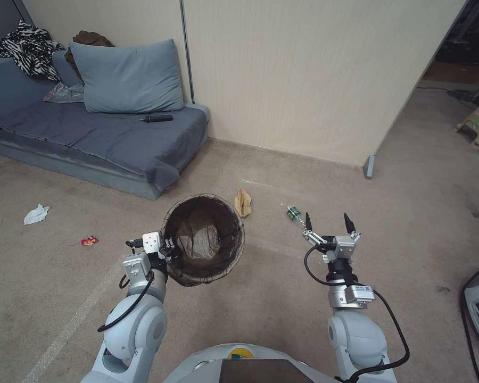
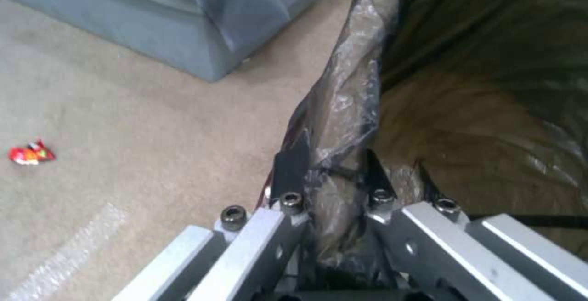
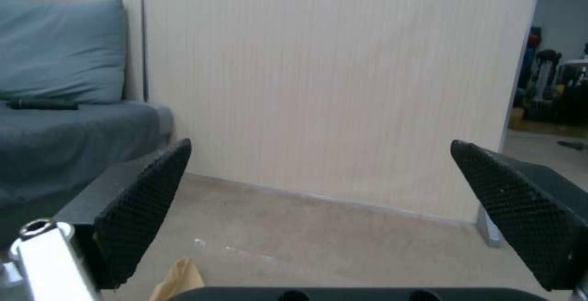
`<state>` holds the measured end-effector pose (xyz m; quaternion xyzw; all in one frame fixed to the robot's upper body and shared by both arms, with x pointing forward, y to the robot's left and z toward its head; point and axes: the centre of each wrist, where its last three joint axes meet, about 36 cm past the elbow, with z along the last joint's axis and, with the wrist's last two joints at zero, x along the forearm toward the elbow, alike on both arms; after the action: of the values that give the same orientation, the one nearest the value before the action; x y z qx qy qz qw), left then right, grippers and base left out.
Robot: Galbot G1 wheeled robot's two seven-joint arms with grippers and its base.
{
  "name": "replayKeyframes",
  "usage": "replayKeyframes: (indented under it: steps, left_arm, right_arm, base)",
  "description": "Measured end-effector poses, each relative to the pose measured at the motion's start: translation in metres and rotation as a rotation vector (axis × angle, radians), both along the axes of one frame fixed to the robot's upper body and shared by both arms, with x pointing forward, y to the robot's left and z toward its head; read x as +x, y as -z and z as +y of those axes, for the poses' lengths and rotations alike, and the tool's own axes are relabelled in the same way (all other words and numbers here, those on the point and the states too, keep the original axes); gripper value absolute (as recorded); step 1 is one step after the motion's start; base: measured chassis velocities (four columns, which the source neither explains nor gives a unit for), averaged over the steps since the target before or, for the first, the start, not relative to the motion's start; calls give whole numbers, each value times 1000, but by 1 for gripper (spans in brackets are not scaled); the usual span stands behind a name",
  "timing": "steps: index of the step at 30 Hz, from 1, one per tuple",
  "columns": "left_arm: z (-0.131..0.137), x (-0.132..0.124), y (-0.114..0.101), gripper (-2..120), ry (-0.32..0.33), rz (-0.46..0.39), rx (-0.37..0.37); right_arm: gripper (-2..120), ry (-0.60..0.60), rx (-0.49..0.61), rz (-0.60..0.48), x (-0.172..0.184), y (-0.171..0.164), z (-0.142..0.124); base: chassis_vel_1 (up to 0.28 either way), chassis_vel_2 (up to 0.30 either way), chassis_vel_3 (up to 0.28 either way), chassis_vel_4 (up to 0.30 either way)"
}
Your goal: Pick up the trash bin, then pick up the garbage from the floor and place it into the trash bin.
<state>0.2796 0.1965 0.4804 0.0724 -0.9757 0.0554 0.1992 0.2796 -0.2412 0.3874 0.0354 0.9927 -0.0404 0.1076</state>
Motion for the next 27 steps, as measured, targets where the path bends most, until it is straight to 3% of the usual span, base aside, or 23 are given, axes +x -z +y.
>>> replayKeyframes:
  steps: [6, 27]
  left_arm:
    - [3, 0, 9, 2, 21, -61, 71]
    - [4, 1, 13, 2, 7, -69, 101]
  right_arm:
    - [100, 1, 0, 0, -1, 1, 1]
    - [100, -4, 1, 6, -1, 2, 0]
  base:
    - [0, 0, 0, 0]
    - [-7, 6, 6, -5]
